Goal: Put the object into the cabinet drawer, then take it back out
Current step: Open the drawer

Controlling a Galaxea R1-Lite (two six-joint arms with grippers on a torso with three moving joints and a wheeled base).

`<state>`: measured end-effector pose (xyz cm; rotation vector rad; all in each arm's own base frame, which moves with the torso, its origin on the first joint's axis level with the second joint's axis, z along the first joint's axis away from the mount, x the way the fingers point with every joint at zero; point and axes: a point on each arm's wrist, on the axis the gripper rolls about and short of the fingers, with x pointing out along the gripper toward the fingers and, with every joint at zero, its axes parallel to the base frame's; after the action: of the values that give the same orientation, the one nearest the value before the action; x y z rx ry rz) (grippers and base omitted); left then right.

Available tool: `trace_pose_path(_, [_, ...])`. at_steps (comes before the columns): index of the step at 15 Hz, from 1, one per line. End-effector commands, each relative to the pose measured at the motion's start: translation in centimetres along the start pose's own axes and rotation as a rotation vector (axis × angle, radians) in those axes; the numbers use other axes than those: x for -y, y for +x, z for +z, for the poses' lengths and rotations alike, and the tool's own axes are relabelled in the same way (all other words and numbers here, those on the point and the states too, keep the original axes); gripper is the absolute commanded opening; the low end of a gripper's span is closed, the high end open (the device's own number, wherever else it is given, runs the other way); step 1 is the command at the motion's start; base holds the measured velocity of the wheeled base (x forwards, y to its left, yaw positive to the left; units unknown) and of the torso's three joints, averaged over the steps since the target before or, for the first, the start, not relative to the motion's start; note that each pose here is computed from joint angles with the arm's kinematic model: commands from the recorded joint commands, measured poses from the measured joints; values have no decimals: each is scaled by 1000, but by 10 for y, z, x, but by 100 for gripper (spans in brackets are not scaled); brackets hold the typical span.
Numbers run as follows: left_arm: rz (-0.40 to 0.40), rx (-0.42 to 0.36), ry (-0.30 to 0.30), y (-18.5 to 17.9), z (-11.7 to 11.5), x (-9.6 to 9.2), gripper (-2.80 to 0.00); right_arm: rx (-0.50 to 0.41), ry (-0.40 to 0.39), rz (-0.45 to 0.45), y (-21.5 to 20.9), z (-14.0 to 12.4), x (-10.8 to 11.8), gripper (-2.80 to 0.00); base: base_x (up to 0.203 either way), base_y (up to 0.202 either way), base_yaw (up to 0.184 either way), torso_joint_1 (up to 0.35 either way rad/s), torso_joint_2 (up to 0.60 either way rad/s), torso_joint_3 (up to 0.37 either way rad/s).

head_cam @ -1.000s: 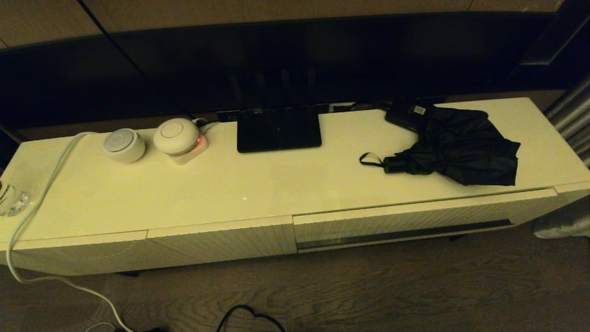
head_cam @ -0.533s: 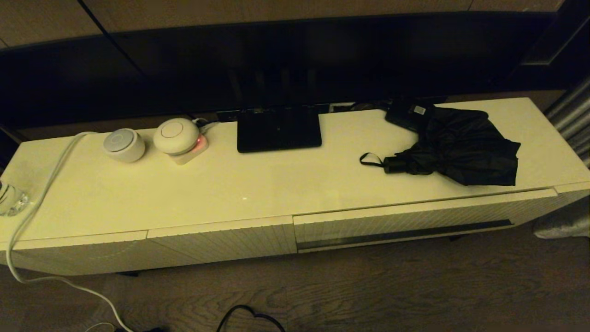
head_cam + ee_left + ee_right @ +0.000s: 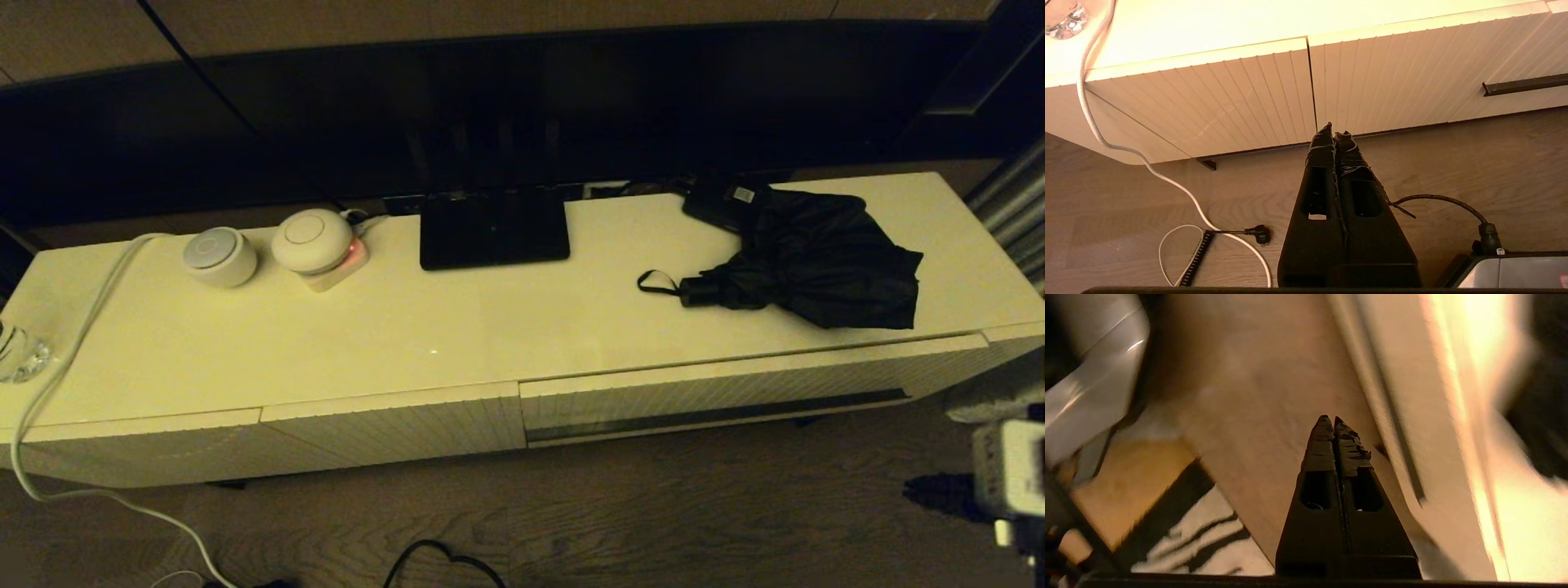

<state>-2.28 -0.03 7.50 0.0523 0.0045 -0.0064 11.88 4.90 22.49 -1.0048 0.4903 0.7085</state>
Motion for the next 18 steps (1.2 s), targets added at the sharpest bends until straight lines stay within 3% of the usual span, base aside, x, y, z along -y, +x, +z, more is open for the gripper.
trace_pose_path(1, [0,-3,0,0,-1,0,-280,-46,-105,136,30,11,-15,-280,0,0,0,0,0,0])
trace_pose_path(4, [0,-3,0,0,-1,0,-280,-124,-159,184,58,3,-39,-280,0,0,0,0,0,0])
trace_pose_path(8, [0,-3,1,0,-1,0,-280,-123,-165,172,102,-7,-58,-280,0,0,0,0,0,0])
trace_pose_path(13, [0,-3,0,0,-1,0,-280,-146,-177,196,125,-12,-64,-280,0,0,0,0,0,0])
trace_pose_path(18, [0,-3,0,0,-1,0,-280,-198,-311,188,137,-34,-54,-280,0,0,0,0,0,0])
